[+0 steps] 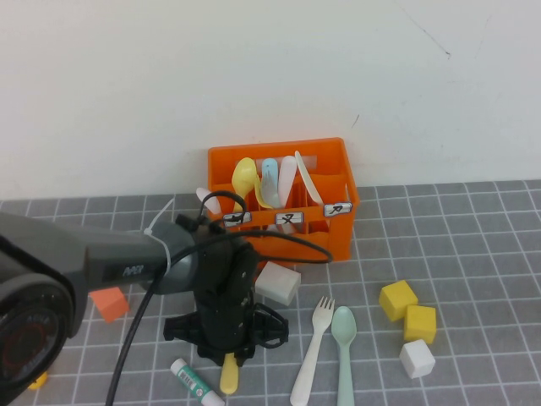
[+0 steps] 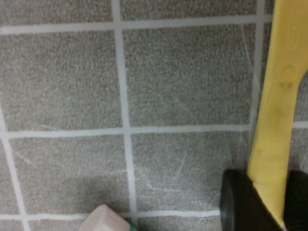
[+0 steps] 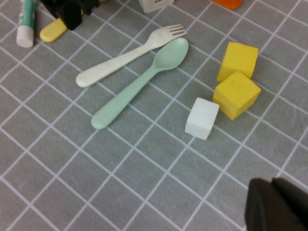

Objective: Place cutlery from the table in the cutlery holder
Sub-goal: Pick up the knife

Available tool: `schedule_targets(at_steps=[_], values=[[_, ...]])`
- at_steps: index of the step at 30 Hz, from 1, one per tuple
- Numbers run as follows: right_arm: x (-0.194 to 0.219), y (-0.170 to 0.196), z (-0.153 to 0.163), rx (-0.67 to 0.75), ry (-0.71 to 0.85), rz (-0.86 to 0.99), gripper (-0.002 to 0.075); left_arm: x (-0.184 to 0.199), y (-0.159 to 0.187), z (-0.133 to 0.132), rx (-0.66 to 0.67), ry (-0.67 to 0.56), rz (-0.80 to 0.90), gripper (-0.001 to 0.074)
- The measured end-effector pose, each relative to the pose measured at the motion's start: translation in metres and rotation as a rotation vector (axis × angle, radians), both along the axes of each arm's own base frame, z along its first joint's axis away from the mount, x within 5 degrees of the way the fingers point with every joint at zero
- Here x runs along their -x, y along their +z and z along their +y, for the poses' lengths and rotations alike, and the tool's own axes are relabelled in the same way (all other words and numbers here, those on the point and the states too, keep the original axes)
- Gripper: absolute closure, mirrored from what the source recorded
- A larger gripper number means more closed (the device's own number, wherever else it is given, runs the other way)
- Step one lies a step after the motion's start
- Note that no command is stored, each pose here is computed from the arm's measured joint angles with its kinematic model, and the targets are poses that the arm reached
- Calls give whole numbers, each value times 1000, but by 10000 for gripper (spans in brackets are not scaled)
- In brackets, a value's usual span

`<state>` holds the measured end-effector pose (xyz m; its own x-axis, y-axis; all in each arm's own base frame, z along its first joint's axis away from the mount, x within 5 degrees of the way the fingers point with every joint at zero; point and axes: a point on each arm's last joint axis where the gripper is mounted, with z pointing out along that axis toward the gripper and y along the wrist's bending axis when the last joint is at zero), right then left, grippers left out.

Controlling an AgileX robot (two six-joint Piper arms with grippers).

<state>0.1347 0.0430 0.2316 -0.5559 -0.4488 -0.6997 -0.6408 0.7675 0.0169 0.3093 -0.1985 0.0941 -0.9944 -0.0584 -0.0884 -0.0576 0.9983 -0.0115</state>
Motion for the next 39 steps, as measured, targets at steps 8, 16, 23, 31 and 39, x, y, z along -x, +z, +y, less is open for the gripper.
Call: schedule_targets(at_steps=[8,16,23,31,39], values=[[0,0,0,-1,1,2,729,5,5,5,-39,10,32,578],[0,0,0,-3,3,-1,729,7,54,7,20,10,-62,578],[0,0,0,-3,3,-1,729,16,106,12,88,11,-168,579],[-1,0,0,1,0,-9,729,30,172,22,204,-38,-380,710],[-1,0,0,1,0,-9,729,32,192,27,215,-70,-483,733]])
